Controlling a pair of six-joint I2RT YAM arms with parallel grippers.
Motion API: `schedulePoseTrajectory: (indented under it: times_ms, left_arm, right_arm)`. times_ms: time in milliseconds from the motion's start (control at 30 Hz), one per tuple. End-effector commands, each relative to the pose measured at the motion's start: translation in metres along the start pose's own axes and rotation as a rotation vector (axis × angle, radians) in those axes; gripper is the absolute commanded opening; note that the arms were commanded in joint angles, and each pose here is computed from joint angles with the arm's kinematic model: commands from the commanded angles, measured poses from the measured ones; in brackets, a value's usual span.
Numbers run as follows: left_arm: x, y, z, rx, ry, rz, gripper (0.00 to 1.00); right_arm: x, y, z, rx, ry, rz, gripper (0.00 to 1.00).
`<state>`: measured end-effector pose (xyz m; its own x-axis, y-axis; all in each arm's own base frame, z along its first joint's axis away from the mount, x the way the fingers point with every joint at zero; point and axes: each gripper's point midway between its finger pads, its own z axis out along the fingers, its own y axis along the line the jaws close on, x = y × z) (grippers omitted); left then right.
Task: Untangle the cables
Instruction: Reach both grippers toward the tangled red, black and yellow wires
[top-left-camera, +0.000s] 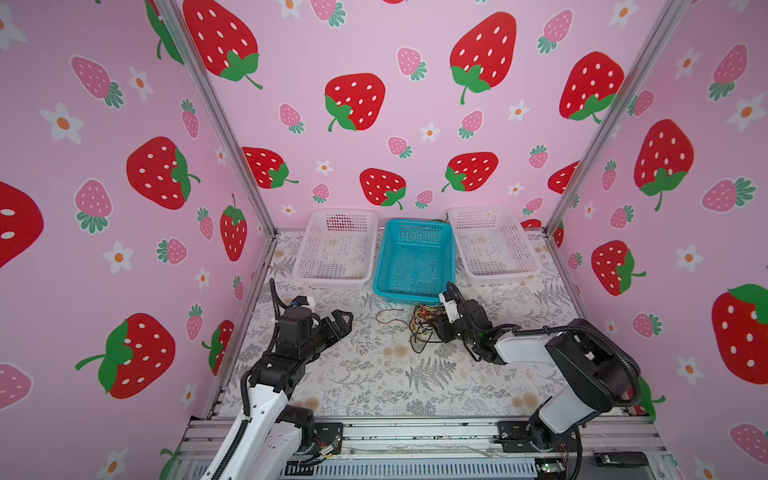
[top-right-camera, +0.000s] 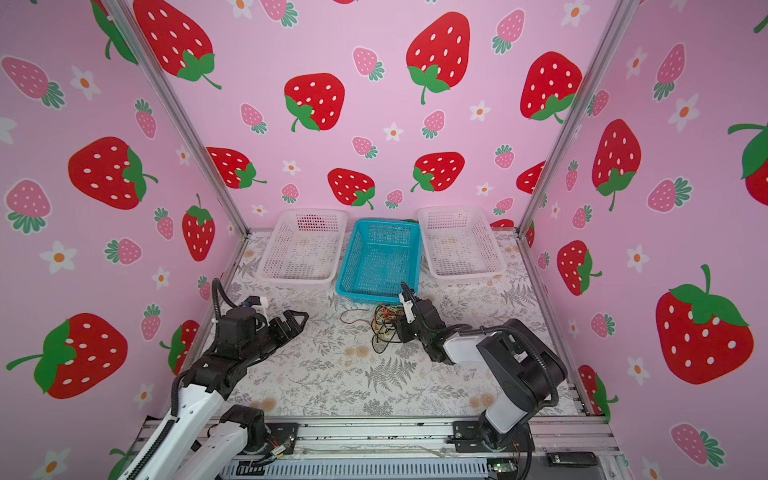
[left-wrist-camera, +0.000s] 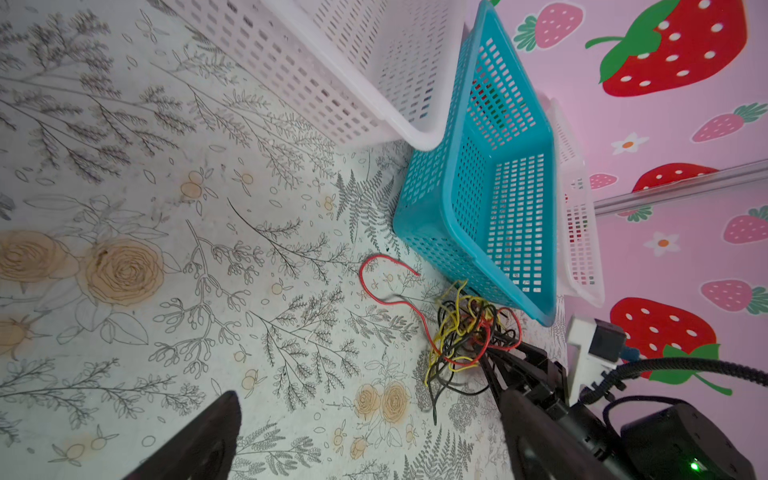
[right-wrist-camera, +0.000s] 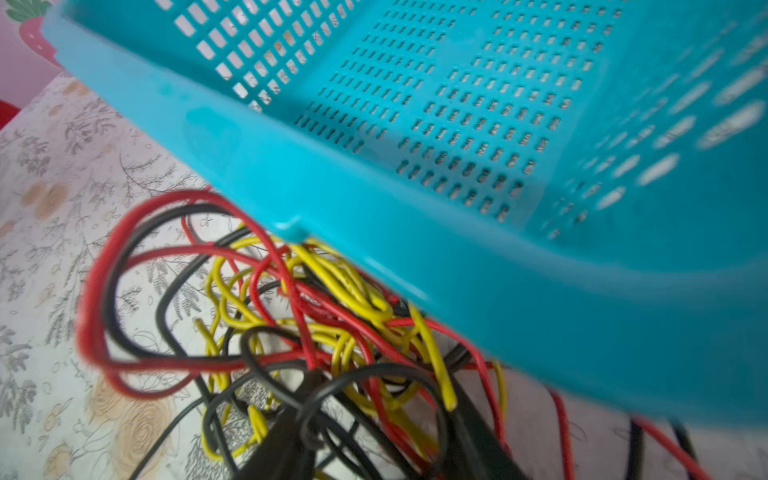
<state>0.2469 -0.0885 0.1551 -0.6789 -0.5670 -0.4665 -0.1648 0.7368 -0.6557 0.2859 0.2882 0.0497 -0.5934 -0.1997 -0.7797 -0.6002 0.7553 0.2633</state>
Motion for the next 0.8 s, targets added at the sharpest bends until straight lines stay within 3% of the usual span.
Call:
schedulePoseTrajectory:
  times_ms: [0, 233, 433, 767]
  left_arm:
    - [0.01, -0.003, 0.003, 0.016, 0.013, -0.031, 0.99]
    - [0.04, -0.013, 0.02, 0.091, 0.065, -0.053, 0.99]
    - [0.063, -0.029, 0.036, 0.162, 0.119, -0.039, 1.0]
    - [0.086, -0.066, 0.052, 0.258, 0.174, 0.022, 0.96]
  right_arm:
    - [0.0, 0.032, 0.003, -0.098, 0.001, -0.066, 0.32]
    - [0.01, 0.088, -0.005, -0.25, 0.012, -0.169, 0.14]
    - [0.004, 0.111, -0.022, -0.358, -0.026, -0.189, 0.0]
    - [-0.004, 0.142, -0.06, -0.562, -0.105, -0.216, 0.0]
